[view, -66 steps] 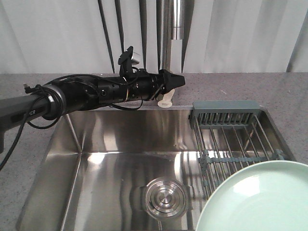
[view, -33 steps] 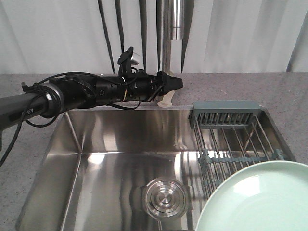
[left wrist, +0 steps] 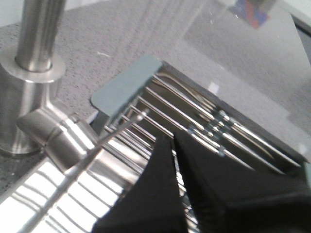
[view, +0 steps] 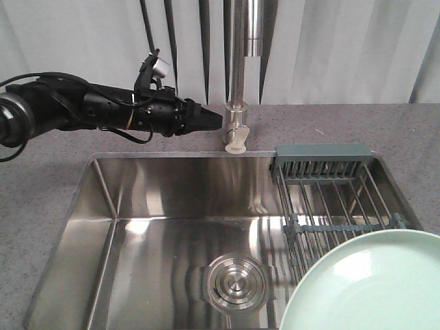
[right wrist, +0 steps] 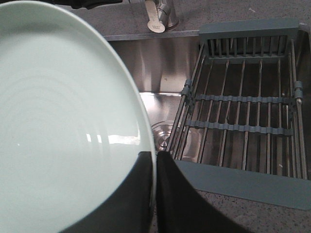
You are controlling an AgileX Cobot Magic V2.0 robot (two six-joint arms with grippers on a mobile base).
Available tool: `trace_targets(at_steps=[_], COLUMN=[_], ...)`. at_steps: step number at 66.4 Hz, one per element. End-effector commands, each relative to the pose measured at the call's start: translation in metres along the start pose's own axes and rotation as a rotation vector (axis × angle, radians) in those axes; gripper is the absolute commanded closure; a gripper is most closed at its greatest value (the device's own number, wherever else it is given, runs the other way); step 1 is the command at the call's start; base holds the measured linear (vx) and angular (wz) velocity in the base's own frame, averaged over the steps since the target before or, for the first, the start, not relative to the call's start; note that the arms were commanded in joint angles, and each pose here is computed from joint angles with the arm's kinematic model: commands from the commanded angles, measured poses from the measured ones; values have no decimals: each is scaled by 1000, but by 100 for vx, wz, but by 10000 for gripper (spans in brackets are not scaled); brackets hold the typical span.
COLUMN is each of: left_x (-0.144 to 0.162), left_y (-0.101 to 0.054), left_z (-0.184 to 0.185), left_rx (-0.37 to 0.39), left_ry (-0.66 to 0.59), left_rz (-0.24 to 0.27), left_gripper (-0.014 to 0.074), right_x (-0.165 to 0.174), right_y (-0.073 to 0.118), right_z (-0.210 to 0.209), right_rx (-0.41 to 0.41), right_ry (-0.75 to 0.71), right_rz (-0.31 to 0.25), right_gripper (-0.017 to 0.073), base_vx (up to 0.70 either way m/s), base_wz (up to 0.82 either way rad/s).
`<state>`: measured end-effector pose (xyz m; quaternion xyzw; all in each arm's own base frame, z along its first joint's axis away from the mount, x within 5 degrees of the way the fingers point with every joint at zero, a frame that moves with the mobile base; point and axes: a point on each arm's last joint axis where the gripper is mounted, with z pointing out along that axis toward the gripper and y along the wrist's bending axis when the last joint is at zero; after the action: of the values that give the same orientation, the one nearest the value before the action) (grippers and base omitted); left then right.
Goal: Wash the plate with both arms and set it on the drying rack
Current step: 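Withdraw the left gripper from the faucet back over the counter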
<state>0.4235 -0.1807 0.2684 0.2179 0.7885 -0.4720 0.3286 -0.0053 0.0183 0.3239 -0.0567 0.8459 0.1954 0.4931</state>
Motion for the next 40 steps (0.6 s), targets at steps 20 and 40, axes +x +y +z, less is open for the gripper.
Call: trace_targets(at_steps=[20, 40], left_x=[-3, 32], left_y=[-42, -77], left_z=[-99, -175], left_rx=[-31, -142], left_ry=[-87, -190], left_rz=[-4, -30], left_gripper=[601, 601], right_x=[-12, -12], right_y=[3, 3], right_z=[-2, -2], right_rx=[-12, -12], right_ry=[-80, -80], right_rz=[5, 5], right_gripper=[561, 561], base_vx=[0, 0], base_wz=[0, 0])
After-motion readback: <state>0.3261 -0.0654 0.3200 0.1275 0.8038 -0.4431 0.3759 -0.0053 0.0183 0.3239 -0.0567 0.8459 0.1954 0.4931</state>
